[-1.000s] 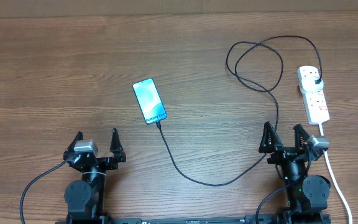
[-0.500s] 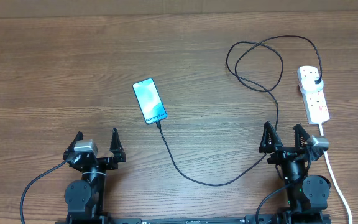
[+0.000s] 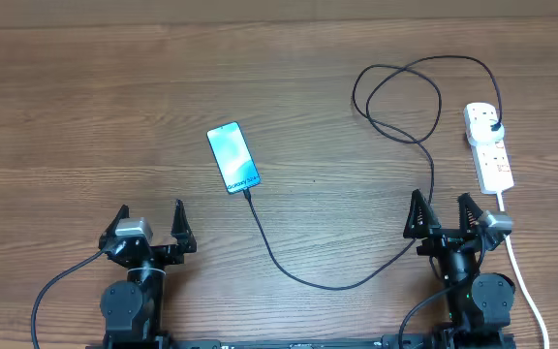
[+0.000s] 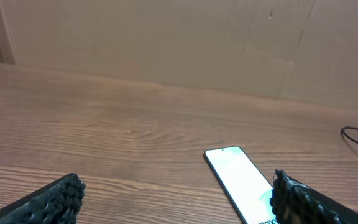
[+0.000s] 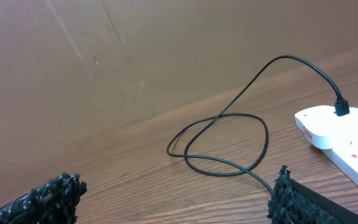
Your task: Plug charger to phone and switch on socket
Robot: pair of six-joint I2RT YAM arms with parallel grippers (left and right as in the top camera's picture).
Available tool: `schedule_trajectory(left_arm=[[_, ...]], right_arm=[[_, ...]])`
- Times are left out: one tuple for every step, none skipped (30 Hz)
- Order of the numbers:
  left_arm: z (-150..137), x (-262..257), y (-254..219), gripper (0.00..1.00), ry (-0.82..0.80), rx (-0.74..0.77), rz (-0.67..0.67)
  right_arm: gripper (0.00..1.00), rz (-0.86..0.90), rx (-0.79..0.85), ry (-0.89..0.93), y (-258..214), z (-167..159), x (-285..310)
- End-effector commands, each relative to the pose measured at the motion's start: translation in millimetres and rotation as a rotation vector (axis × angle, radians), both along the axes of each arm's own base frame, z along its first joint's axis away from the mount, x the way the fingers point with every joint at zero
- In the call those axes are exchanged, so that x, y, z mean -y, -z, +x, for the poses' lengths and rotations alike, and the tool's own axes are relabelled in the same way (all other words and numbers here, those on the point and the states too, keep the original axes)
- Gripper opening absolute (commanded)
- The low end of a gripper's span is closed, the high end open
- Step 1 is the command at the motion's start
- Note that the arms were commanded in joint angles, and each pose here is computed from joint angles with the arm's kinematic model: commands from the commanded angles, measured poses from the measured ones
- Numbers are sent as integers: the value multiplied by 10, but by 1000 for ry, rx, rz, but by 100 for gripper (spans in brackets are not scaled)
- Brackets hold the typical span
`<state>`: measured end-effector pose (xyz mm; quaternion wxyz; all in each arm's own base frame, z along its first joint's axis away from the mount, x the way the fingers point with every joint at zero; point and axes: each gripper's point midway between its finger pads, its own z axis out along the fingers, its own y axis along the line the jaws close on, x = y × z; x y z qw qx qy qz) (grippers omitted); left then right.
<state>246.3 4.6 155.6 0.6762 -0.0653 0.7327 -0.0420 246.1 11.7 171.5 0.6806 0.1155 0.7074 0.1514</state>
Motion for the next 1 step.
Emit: schedule_trajectory(left_arm=[[-2,-2,-4,100,1,6,19]], right_arm=[[100,-3,4,11,19,2,19]])
